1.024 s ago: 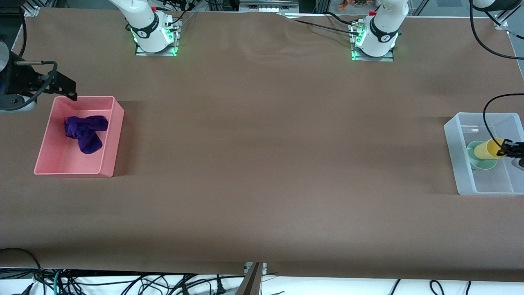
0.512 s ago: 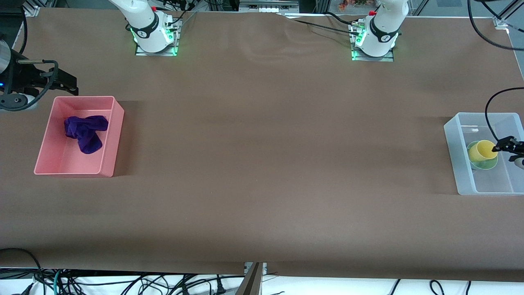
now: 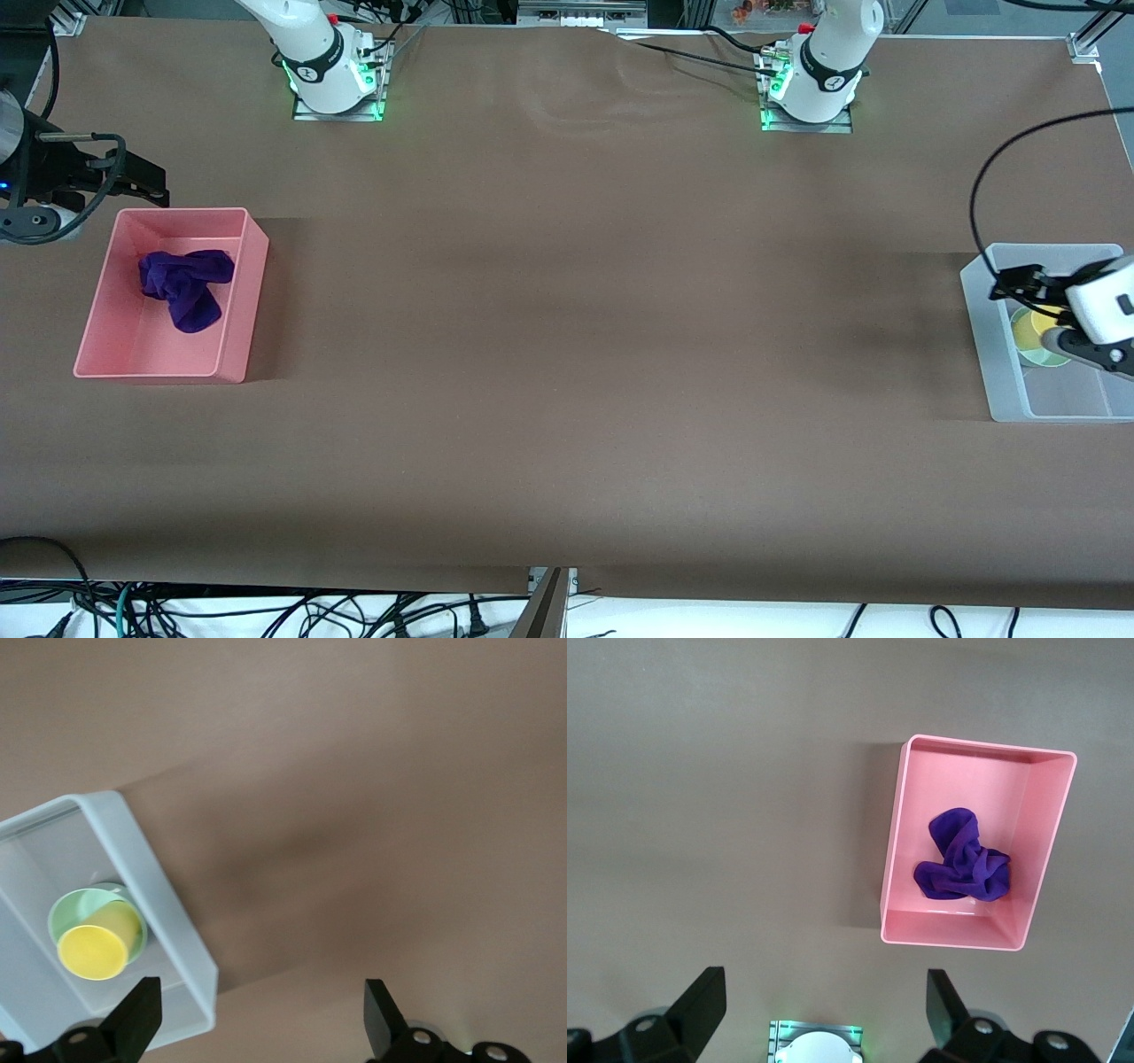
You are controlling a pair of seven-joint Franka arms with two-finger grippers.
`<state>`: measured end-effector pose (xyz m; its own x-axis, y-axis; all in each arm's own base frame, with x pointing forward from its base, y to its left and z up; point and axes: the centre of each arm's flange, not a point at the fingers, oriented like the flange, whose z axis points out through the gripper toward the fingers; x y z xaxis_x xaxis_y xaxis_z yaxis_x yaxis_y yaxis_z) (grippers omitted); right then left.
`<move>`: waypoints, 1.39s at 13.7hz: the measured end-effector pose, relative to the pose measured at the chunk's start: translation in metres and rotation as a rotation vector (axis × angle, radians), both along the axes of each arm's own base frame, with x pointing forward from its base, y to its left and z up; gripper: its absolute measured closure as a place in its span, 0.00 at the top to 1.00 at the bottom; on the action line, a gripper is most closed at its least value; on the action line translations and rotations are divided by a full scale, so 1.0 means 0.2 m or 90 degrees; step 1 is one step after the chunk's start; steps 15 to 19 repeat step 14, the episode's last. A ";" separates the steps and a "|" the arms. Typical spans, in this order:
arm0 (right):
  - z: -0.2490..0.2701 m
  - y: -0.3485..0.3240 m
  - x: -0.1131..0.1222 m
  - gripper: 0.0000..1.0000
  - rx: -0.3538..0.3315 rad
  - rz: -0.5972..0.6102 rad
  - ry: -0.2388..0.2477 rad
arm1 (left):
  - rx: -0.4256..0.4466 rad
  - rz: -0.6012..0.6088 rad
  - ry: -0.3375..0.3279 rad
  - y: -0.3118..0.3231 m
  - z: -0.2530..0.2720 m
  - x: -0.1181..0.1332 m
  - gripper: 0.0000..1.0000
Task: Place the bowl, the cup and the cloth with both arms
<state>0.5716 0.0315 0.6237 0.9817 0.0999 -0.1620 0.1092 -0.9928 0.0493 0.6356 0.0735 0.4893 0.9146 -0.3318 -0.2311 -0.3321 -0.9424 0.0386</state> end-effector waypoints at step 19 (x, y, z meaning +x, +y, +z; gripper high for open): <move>-0.01 0.00 0.02 1.00 0.001 0.002 -0.011 | -0.006 0.159 -0.114 -0.48 0.32 -0.43 1.00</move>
